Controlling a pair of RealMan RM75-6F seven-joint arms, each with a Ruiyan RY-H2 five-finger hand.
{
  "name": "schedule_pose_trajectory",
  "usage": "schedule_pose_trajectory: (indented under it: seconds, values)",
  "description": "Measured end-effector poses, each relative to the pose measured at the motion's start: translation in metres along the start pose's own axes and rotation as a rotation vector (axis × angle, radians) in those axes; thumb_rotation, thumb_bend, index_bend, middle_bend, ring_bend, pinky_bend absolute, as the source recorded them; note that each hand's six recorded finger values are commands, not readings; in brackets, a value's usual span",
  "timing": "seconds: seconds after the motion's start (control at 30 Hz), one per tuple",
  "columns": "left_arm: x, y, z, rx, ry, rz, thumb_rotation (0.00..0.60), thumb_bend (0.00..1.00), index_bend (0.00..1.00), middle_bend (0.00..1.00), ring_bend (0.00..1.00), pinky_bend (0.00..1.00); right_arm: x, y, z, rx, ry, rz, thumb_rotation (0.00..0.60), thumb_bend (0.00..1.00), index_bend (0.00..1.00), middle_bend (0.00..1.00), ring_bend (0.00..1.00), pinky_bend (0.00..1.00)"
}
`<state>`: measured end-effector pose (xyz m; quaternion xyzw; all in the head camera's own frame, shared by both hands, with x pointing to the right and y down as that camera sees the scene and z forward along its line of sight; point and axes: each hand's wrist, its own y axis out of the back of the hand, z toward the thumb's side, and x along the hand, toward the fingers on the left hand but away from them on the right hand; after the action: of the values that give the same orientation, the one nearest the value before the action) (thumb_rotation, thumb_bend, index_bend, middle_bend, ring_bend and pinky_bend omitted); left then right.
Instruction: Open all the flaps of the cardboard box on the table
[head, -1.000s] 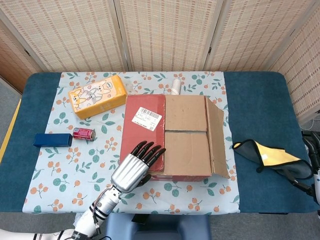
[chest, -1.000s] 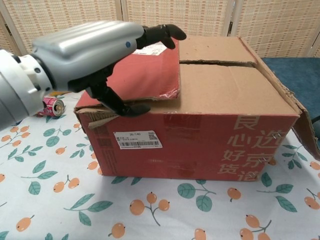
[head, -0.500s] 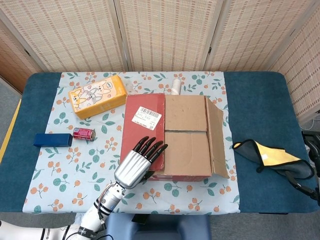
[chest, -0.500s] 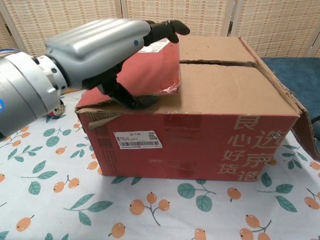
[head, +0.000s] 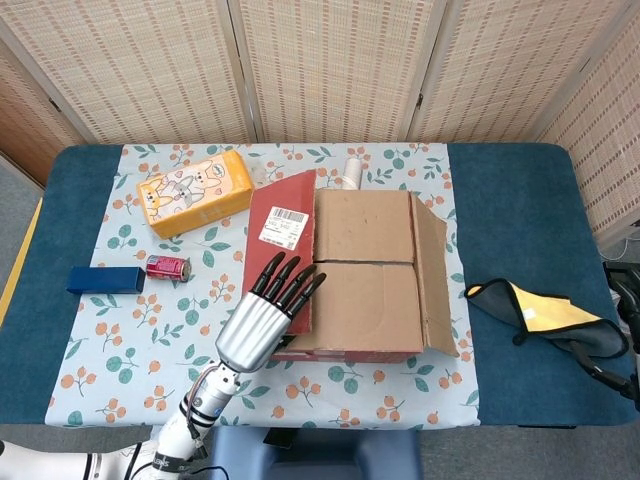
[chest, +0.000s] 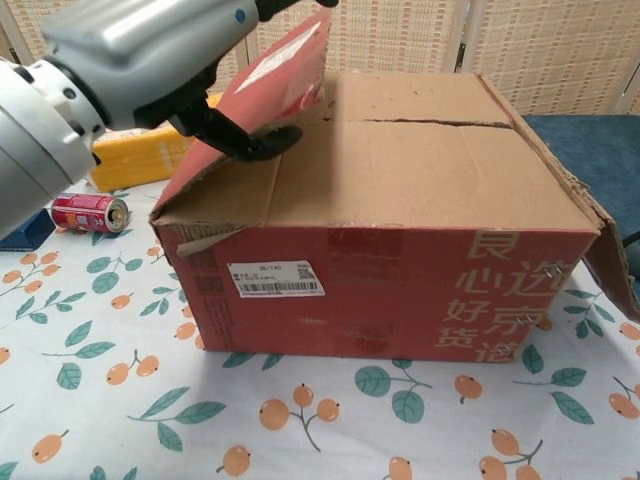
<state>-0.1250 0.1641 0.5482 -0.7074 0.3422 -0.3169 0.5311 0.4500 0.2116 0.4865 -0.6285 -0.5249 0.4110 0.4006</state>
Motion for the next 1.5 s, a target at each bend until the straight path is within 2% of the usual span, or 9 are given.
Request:
schedule_pose_trajectory:
  seconds: [0.4,0.73,0.9,1.03,1.17,1.33,1.4,1.5]
  values:
    - [-0.012,0.042,-0.034,0.186,0.1,0.176,0.6,0.41,0.0,0.16,0.05,0.05,0.003,-0.001,0.002,0.005,-0.004,0.007,0.6,0.29,0.0,0.0,0.0,0.0]
    - [-0.038,0.066,-0.08,0.257,0.242,0.233,0.6,0.41,0.0,0.16,0.05,0.04,0.001,-0.01,0.002,0.023,-0.008,0.034,0.6,0.29,0.0,0.0,0.0,0.0]
    - [-0.061,0.064,-0.117,0.302,0.363,0.184,0.6,0.4,0.0,0.16,0.05,0.03,-0.002,-0.021,0.002,0.037,-0.01,0.073,0.6,0.29,0.0,0.0,0.0,0.0]
    - [-0.086,0.062,-0.146,0.28,0.452,0.135,0.6,0.41,0.0,0.16,0.05,0.03,-0.011,-0.032,0.006,0.047,0.002,0.111,0.6,0.29,0.0,0.0,0.0,0.0]
    - [-0.114,0.058,-0.165,0.199,0.493,0.1,0.6,0.4,0.0,0.16,0.06,0.05,-0.029,-0.047,0.015,0.063,0.029,0.162,0.6,0.29,0.0,0.0,0.0,0.0]
    - [-0.162,0.05,-0.183,0.09,0.516,0.023,0.6,0.4,0.0,0.16,0.06,0.06,-0.064,-0.07,0.034,0.081,0.069,0.237,0.6,0.29,0.0,0.0,0.0,0.0]
    - [-0.186,0.046,-0.189,0.067,0.53,-0.016,0.6,0.4,0.0,0.16,0.06,0.05,-0.082,-0.082,0.046,0.082,0.088,0.271,0.6,0.29,0.0,0.0,0.0,0.0]
    - [-0.212,0.04,-0.197,0.082,0.548,-0.054,0.6,0.4,0.0,0.16,0.05,0.04,-0.106,-0.098,0.066,0.079,0.117,0.327,0.6,0.29,0.0,0.0,0.0,0.0]
